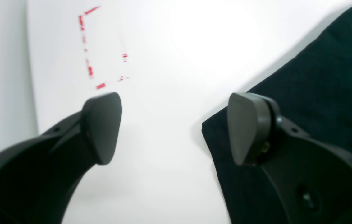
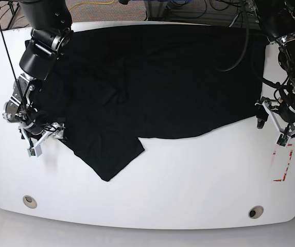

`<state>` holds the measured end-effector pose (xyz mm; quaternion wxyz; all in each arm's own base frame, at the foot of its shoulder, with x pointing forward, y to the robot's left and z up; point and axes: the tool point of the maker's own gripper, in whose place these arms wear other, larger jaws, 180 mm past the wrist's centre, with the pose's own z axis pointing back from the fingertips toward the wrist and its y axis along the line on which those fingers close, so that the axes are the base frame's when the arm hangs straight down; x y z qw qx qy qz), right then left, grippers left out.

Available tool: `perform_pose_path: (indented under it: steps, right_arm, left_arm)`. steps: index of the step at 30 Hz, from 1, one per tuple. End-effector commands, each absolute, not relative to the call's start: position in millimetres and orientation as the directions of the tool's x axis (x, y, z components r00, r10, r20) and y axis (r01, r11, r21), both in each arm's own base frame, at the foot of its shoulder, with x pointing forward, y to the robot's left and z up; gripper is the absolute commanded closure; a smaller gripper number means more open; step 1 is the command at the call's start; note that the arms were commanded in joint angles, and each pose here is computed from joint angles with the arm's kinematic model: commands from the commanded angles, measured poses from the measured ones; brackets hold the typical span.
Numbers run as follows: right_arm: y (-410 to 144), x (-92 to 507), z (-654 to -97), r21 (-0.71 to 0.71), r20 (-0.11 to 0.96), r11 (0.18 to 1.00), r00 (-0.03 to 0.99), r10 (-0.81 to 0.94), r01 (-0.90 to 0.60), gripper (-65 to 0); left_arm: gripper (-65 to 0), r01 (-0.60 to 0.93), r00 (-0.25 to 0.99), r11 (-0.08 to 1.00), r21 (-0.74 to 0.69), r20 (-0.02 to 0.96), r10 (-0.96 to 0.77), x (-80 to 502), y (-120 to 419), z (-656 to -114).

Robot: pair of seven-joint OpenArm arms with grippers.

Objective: Layout the t-shirt on the table in an organized manner, then fold the t-shirt properly
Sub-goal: 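Release the shirt and lower both grippers to grasp the shirt's side edges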

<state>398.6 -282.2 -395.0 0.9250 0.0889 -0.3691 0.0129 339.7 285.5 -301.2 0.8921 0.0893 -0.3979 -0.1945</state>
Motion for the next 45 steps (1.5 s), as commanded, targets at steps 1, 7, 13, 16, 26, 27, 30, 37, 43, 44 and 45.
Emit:
perform_pose_path:
  steps: [1, 7, 13, 16, 26, 27, 30, 37, 43, 44, 45]
  right_arm:
    - [-288.7, 413.3, -382.0, 0.162, 0.723, 0.983, 0.689, -0.058, -0.087, -60.6]
    - [-283.9, 410.0, -391.6, 0.183, 0.713, 0.979, 0.697, -0.073, -0.085, -60.4]
    - [-275.0, 407.8, -397.4, 0.199, 0.706, 0.976, 0.704, -0.079, -0.09, -51.4]
    - [-272.7, 406.5, -399.4, 0.203, 0.703, 0.975, 0.707, -0.08, -0.091, -41.7]
    - [-273.3, 406.0, -400.1, 0.198, 0.703, 0.976, 0.707, -0.077, -0.091, -9.4]
    - [-273.3, 406.0, -400.1, 0.198, 0.703, 0.976, 0.707, -0.077, -0.091, -7.1]
    - [-272.9, 406.0, -400.2, 0.198, 0.703, 0.976, 0.707, -0.075, -0.092, -5.4]
    - [-272.1, 405.5, -401.0, 0.199, 0.702, 0.976, 0.708, -0.076, -0.093, -5.5]
    - [-270.5, 405.7, -401.4, 0.202, 0.701, 0.975, 0.709, -0.077, -0.094, -5.5]
    - [-270.5, 405.7, -401.4, 0.202, 0.701, 0.975, 0.709, -0.077, -0.094, -5.5]
    - [-269.7, 405.6, -401.8, 0.203, 0.7, 0.975, 0.71, -0.077, -0.094, -5.5]
  left_arm:
    - [-50.4, 0.26, 0.586, 0.911, 0.32, 0.697, -0.413, 349.1, 291.8, -291.2]
    - [-50.4, 0.244, 0.614, 0.924, 0.293, 0.691, -0.381, 348.1, 299.8, -301.1]
    - [-50.4, 0.21, 0.649, 0.942, 0.26, 0.683, -0.333, 342.4, 312.0, -312.8]
    - [-50.4, 0.194, 0.682, 0.955, 0.224, 0.67, -0.295, 337.8, 318.2, -327.2]
    - [-50.4, 0.157, 0.737, 0.98, 0.12, 0.647, -0.197, 341.8, 324.1, -356.0]
    - [-50.4, 0.155, 0.741, 0.982, 0.111, 0.644, -0.189, 342.3, 324.1, -358.6]
    - [-50.4, 0.152, 0.75, 0.985, 0.084, 0.639, -0.17, 345.8, 321.7, -364.6]
    - [-50.4, 0.137, 0.788, 0.991, 0.006, 0.606, -0.112, 346.4, 317.6, -386.6]
    - [-48.8, 0.142, 0.797, 0.989, -0.032, 0.596, -0.095, 343.1, 303.6, -397.8]
    - [-46.9, 0.142, 0.797, 0.989, -0.032, 0.596, -0.095, 343.1, 303.6, -397.8]
    - [-44.3, 0.143, 0.799, 0.989, -0.033, 0.593, -0.096, 342.5, 302.5, -398.8]
